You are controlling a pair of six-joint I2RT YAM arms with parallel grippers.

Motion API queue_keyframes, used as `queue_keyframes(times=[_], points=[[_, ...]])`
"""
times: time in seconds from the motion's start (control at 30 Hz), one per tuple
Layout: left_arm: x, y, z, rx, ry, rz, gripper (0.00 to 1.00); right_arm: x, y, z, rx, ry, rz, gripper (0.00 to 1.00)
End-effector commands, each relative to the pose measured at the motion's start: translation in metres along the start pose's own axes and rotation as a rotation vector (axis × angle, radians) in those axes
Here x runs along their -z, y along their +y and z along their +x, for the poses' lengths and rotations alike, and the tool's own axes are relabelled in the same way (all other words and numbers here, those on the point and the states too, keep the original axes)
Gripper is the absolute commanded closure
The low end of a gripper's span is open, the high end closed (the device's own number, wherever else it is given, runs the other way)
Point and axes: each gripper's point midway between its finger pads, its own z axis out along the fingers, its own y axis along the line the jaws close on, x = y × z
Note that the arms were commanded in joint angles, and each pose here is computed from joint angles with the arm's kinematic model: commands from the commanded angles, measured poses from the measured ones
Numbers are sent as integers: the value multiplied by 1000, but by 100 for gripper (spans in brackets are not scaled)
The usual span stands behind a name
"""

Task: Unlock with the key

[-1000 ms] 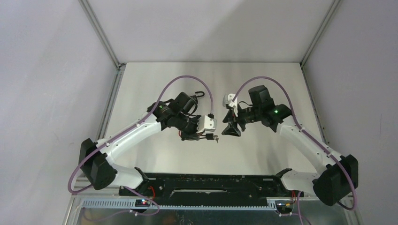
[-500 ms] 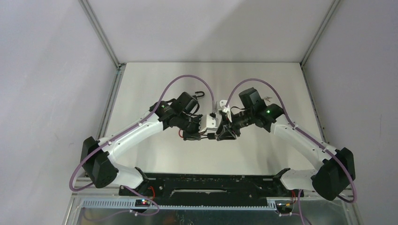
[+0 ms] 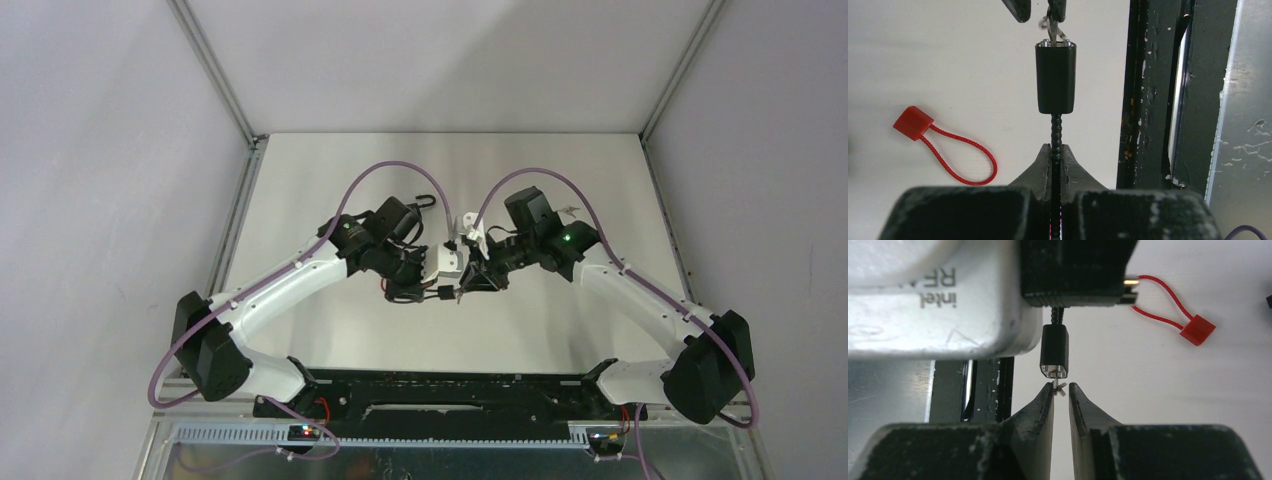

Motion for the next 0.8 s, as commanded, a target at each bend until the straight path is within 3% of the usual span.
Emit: queue_keyframes(times=[0.0, 0.4, 0.77], points=[[10, 10, -42, -79, -129, -45, 100, -7, -9, -2, 3, 39, 45, 80], [11, 22, -42, -50, -141, -119, 100, 0, -4, -10, -96, -51, -32, 76], [13, 22, -46, -39, -167, -117, 100, 8, -12, -1, -111, -98, 7, 75]])
